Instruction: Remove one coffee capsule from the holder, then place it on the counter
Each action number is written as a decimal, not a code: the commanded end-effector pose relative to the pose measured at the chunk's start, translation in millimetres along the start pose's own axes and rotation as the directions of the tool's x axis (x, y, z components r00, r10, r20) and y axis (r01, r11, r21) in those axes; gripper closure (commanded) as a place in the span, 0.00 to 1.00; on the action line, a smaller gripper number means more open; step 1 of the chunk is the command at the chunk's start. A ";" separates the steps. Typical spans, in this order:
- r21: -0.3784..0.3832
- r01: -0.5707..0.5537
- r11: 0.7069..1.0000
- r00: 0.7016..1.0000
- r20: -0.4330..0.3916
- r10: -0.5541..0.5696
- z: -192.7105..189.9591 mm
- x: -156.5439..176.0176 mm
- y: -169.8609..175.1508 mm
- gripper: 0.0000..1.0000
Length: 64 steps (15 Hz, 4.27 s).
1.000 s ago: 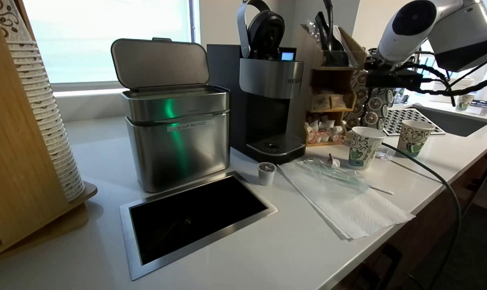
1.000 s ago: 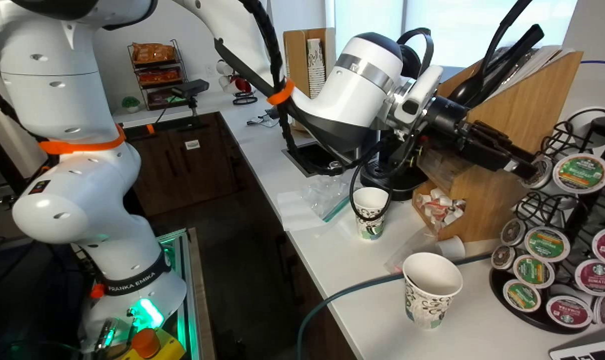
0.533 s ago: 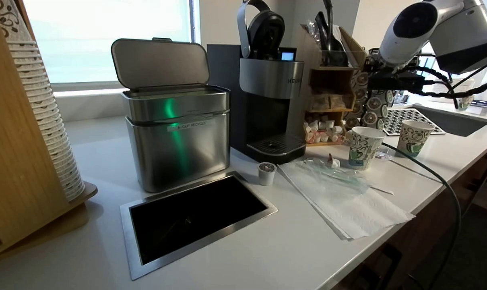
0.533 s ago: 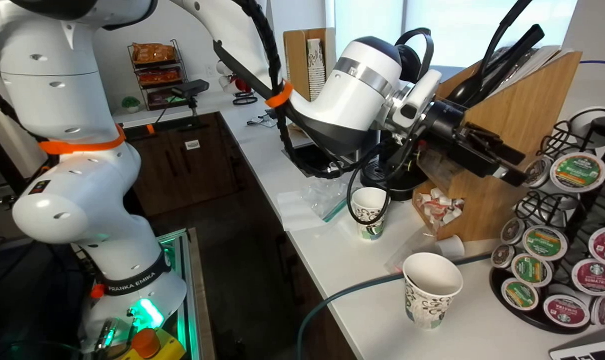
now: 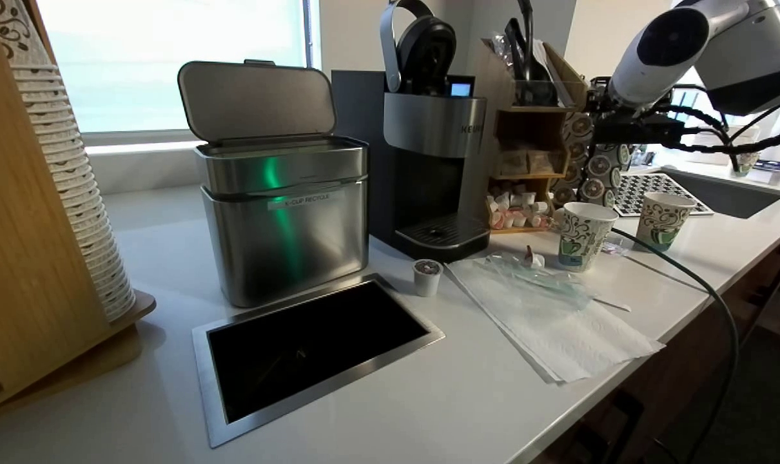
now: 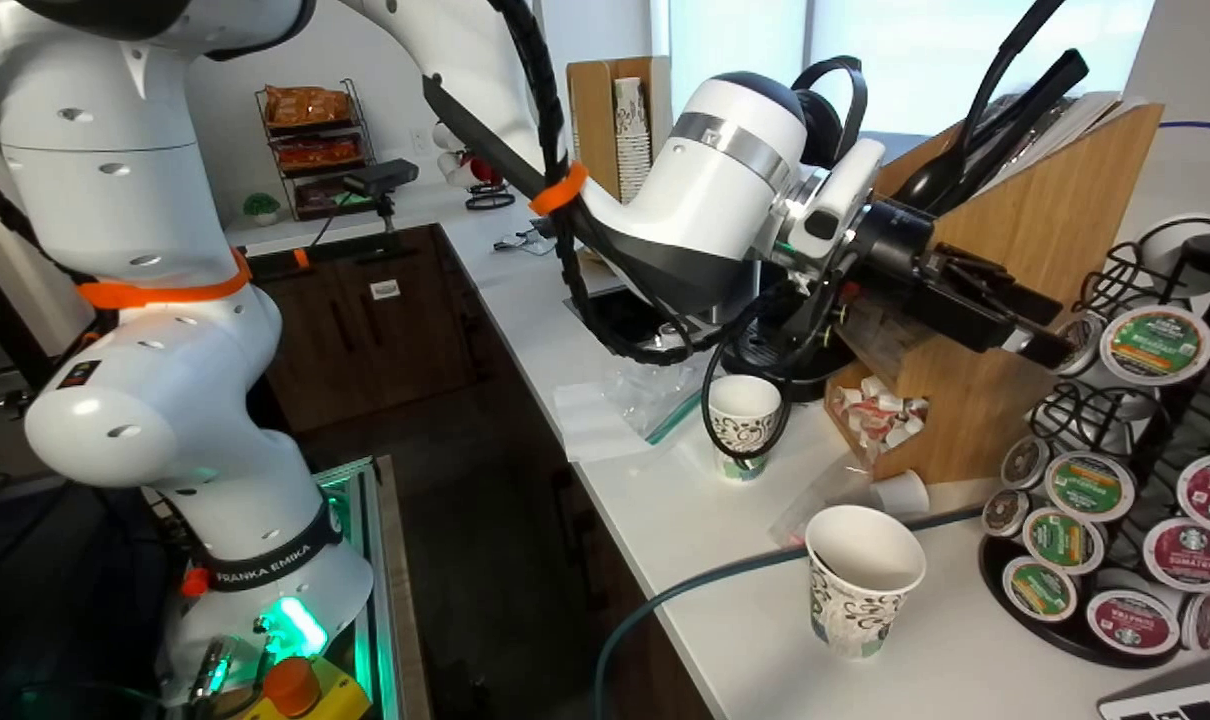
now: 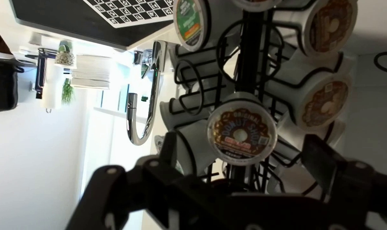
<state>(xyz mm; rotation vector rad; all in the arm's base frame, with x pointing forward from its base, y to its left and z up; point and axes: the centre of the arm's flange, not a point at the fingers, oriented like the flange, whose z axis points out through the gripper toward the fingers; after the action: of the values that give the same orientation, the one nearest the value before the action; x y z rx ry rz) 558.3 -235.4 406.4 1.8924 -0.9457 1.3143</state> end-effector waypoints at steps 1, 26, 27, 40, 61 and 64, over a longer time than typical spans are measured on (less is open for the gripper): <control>0.080 -0.017 0.997 0.998 -0.051 0.021 -1.9 -3.7 10.6 0.00; 0.168 -0.048 0.985 0.996 -0.065 0.060 8.4 -21.6 19.0 0.50; 0.168 -0.049 0.985 0.996 -0.065 0.060 8.3 -21.7 19.0 0.58; 0.192 -0.026 0.981 0.995 -0.093 0.045 -43.9 -6.9 22.2 0.71; 0.631 0.265 0.729 0.860 0.188 -0.474 -147.7 -55.5 142.2 0.71; 0.622 0.277 0.733 0.846 0.203 -0.492 -143.3 -59.3 151.2 0.71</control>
<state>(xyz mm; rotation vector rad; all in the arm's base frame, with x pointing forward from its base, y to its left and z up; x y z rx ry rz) 356.9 -188.1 396.5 2.6687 -0.2518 1.1312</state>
